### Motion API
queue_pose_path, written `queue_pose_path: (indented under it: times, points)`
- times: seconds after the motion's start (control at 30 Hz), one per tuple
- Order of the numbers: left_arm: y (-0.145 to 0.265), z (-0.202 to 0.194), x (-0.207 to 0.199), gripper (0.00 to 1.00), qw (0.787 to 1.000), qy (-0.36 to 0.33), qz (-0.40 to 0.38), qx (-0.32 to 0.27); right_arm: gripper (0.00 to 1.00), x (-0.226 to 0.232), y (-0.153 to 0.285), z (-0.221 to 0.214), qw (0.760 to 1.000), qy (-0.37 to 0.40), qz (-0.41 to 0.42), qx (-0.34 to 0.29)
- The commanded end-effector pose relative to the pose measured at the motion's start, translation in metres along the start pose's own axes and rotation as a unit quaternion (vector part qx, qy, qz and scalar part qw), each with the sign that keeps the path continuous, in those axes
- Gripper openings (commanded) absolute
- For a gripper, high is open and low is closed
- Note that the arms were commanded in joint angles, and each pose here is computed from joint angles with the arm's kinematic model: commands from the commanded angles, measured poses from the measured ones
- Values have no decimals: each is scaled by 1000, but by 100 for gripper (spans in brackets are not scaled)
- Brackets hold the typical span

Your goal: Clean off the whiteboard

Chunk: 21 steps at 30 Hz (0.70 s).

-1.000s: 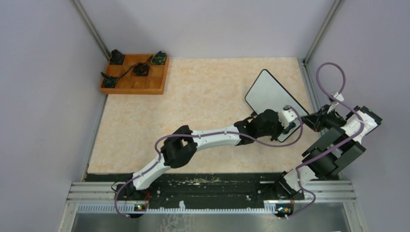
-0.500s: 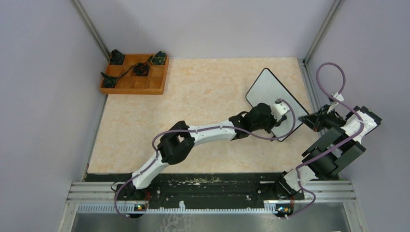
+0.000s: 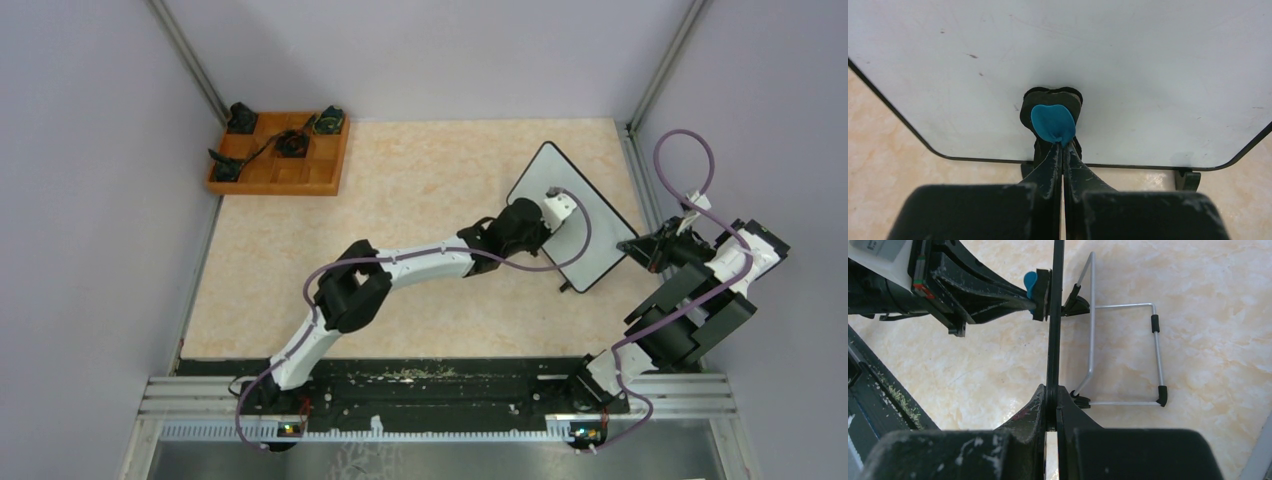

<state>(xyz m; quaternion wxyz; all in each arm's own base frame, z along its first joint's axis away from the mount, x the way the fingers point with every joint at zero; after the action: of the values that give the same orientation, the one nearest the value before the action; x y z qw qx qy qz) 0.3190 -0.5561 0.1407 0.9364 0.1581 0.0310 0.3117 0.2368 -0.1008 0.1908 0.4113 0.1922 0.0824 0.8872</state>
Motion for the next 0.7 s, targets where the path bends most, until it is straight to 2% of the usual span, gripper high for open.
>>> queue_pose_path:
  times: [0.0, 0.37, 0.67]
  points:
    - [27, 55, 19, 0, 998, 6, 20, -53, 0, 11, 0, -18, 998, -7, 18, 55]
    - [74, 89, 35, 0, 999, 21, 36, -31, 0, 10, 0, -18, 998, -10, 18, 55]
    - [96, 63, 91, 0, 994, 56, 95, 15, 0, 9, 2, -14, 998, -17, 14, 57]
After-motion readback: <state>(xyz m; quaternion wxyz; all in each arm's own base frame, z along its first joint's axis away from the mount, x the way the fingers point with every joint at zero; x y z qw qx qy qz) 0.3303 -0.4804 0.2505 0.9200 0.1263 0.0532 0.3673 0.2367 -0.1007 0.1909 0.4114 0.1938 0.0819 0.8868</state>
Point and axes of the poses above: each gripper's point midway between its finger pads, its own y axis back along the fingers, its own x axis along the line the jaws close on, z = x × y, the point moved 3 cm from there along y, back along the fingers, and after that the axes turned 5 degrees about y, right-handed, at the moved point
